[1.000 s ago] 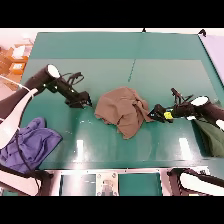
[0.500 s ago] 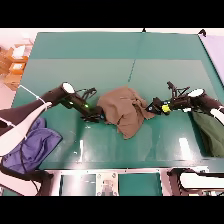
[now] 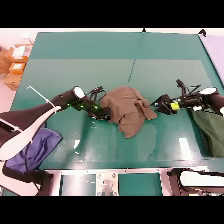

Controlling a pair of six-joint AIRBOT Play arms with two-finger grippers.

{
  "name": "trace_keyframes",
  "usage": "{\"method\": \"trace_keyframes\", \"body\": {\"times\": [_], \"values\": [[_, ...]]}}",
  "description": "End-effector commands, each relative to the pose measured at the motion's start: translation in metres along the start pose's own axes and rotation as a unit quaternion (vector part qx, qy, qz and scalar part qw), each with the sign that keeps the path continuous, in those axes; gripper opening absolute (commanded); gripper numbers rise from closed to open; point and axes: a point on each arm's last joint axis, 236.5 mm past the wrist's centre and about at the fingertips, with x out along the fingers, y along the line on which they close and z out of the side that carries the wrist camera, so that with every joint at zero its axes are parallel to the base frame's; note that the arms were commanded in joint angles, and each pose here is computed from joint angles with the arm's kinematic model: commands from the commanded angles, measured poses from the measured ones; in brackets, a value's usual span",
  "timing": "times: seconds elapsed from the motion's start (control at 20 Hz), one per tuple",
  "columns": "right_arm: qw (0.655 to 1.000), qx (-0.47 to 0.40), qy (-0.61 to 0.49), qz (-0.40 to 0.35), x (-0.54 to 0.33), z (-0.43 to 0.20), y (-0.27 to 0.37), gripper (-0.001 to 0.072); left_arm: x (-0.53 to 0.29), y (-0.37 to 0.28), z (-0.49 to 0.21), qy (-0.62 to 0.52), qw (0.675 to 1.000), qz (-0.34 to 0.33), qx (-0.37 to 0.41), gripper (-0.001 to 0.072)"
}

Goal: Fold the shirts.

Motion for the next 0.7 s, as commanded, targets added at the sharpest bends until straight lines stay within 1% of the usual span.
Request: {"method": "trace_keyframes", "body": {"times": [0.0, 0.05, 0.1, 0.2, 0.3, 0.35, 0.4, 0.5, 0.55, 0.65], "values": [[0.999, 0.044, 0.021, 0.009, -0.007, -0.019, -0.021, 0.0567, -0.013, 0.005, -0.004, 0.030, 0.997, 0.040, 0.051, 0.0031], [0.998, 0.052, 0.035, 0.009, 0.002, -0.031, -0.025, 0.0585, -0.017, 0.006, -0.001, 0.031, 0.997, 0.051, 0.057, 0.0031], [0.998, 0.052, 0.046, 0.006, 0.011, -0.040, -0.026, 0.0587, -0.021, 0.006, 0.001, 0.033, 0.996, 0.058, 0.066, 0.0031], [0.998, 0.026, 0.059, -0.007, 0.031, -0.049, -0.022, 0.0586, -0.026, 0.005, 0.005, 0.033, 0.994, 0.067, 0.079, 0.0031], [0.999, 0.007, 0.046, -0.023, 0.048, -0.043, -0.018, 0.0585, -0.030, 0.006, 0.007, 0.035, 0.993, 0.075, 0.088, 0.0031], [0.999, 0.000, 0.031, -0.027, 0.054, -0.034, -0.015, 0.0571, -0.031, 0.006, 0.006, 0.038, 0.992, 0.075, 0.090, 0.0031], [1.000, 0.002, 0.019, -0.018, 0.058, -0.025, -0.007, 0.0513, -0.031, 0.007, 0.005, 0.041, 0.992, 0.078, 0.091, 0.0031], [1.000, 0.006, 0.006, 0.008, 0.063, -0.009, 0.012, 0.0168, -0.033, 0.014, 0.000, 0.053, 0.990, 0.092, 0.097, 0.0031], [1.000, 0.000, 0.005, 0.016, 0.065, -0.004, 0.020, 0.0016, -0.034, 0.018, -0.002, 0.057, 0.988, 0.100, 0.101, 0.0031], [0.999, -0.024, 0.008, 0.027, 0.060, 0.001, 0.039, 0.0016, -0.038, 0.026, -0.005, 0.070, 0.984, 0.118, 0.110, 0.0030]]}}
